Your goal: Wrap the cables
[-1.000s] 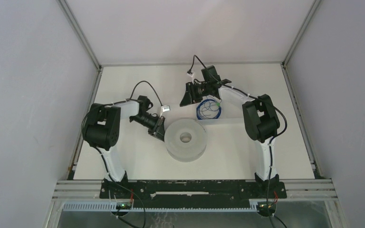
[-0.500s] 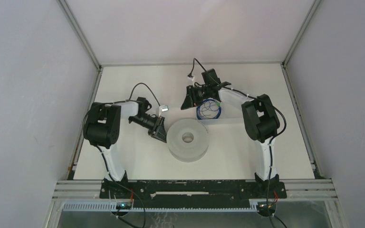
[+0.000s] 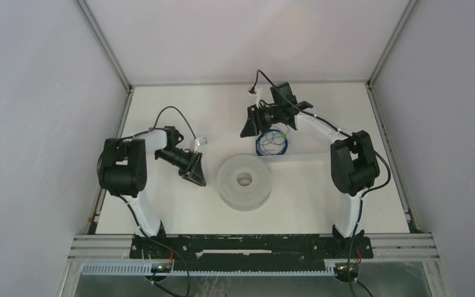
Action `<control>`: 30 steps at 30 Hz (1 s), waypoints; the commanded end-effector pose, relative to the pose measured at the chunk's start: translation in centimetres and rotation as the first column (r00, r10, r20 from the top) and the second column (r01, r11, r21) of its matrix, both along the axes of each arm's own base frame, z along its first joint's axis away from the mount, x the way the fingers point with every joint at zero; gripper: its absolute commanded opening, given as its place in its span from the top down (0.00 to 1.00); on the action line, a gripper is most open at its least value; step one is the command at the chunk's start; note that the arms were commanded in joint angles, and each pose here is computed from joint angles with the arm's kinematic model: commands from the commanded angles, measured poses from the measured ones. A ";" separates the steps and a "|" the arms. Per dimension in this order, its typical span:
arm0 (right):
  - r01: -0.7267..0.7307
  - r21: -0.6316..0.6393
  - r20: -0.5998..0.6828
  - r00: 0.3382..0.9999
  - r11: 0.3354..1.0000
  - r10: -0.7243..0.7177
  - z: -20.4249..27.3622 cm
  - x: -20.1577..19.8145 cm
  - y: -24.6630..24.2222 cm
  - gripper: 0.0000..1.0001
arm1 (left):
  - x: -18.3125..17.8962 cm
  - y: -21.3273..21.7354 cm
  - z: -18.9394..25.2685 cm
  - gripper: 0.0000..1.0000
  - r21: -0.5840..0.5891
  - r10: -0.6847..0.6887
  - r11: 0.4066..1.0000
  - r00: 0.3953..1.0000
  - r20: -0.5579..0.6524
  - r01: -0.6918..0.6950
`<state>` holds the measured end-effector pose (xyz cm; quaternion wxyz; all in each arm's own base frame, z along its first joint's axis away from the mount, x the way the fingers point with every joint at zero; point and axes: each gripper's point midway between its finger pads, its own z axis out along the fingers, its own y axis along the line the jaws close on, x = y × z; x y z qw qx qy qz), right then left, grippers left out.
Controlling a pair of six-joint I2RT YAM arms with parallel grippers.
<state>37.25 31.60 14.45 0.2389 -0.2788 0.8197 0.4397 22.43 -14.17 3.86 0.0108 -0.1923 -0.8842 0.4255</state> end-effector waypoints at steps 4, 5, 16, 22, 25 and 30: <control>0.013 -0.050 0.192 0.981 0.999 -0.003 4.8 0.1 -3.8 0.47 | 3.9 4.1 3.6 0.63 0.181 0.001 0.982 0.948 0.320 -0.062; 0.025 -0.063 0.209 0.978 0.998 -0.012 5.2 -0.1 -4.3 0.43 | 4.8 4.8 3.9 0.63 0.219 0.000 0.972 0.925 0.381 -0.090; 0.246 -0.191 0.424 0.894 0.950 -0.146 9.2 -1.9 -11.4 0.04 | 8.9 11.6 11.8 0.57 0.343 0.008 0.811 0.594 0.805 -0.475; 0.380 -0.226 0.471 0.849 0.897 -0.241 10.2 -3.8 -14.9 0.00 | 9.1 13.1 13.9 0.44 0.298 0.052 0.739 0.494 0.868 -0.603; 0.455 -0.215 0.512 0.806 0.864 -0.297 11.0 -4.8 -16.6 0.00 | 9.3 13.8 14.6 0.38 0.289 0.056 0.712 0.462 0.885 -0.640; 0.598 -0.178 0.582 0.704 0.781 -0.407 12.5 -5.6 -19.5 0.00 | 9.7 14.8 16.1 0.24 0.241 0.094 0.670 0.403 0.911 -0.702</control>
